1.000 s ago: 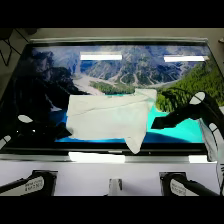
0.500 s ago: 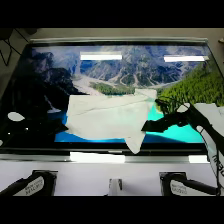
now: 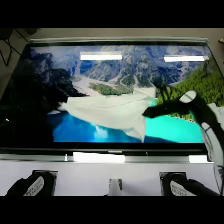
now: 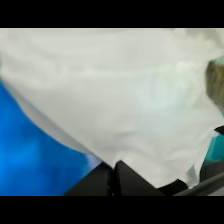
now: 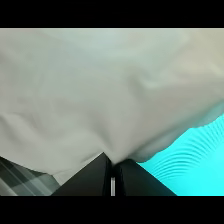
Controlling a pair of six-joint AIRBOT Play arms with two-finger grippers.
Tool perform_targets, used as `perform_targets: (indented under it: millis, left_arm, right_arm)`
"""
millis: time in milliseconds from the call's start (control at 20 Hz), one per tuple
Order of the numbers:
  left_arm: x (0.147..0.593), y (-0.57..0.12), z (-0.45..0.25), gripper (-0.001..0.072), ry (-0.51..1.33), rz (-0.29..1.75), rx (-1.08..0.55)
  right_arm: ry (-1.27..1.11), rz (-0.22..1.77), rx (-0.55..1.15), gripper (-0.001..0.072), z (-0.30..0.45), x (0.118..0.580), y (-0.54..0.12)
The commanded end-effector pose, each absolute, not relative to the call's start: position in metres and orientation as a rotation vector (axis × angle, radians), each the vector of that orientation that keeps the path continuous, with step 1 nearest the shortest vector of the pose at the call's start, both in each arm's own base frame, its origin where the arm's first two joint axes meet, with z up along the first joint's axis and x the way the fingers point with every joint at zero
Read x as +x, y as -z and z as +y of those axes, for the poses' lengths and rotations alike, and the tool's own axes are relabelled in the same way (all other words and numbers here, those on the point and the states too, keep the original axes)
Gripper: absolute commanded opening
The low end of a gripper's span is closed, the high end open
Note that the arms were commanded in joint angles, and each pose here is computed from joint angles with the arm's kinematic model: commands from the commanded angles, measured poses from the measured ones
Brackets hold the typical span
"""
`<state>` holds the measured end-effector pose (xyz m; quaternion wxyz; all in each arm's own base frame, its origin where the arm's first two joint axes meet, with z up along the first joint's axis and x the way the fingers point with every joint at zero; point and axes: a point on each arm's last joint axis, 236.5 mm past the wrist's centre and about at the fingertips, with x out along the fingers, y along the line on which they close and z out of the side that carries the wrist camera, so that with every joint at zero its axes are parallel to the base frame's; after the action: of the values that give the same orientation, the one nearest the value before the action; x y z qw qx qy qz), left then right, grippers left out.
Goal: Fold the shirts.
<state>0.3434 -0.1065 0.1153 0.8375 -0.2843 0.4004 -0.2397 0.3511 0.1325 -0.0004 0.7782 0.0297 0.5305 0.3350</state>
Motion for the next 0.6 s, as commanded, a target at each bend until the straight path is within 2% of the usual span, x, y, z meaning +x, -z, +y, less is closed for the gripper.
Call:
perform_targets:
  millis: [0,100,150,250,400,550]
  left_arm:
    - [0.357,-0.318,-0.112,0.0030,0.623,0.290,-0.527]
    - [0.327,-0.439,-0.105,0.0031,0.618,-0.012,-0.439]
    - [0.300,-0.492,-0.106,0.0031,0.627,-0.141,-0.383]
    - [0.243,-0.565,-0.115,0.0030,0.655,-0.329,-0.289]
    - [0.191,-0.604,-0.126,0.0031,0.681,-0.448,-0.220]
    - [0.179,-0.603,-0.131,0.0031,0.701,-0.441,-0.227]
  right_arm:
    - [-0.734,0.701,-0.273,0.0027,0.125,0.384,-0.170]
    - [-0.596,0.354,-0.433,0.0027,0.110,0.371,-0.318]
    - [-0.520,0.174,-0.494,0.0027,0.104,0.344,-0.391]
    - [-0.392,-0.110,-0.533,0.0027,0.093,0.274,-0.495]
    - [-0.309,-0.272,-0.489,0.0028,0.083,0.197,-0.545]
    - [-0.289,-0.250,-0.443,0.0028,0.077,0.177,-0.542]
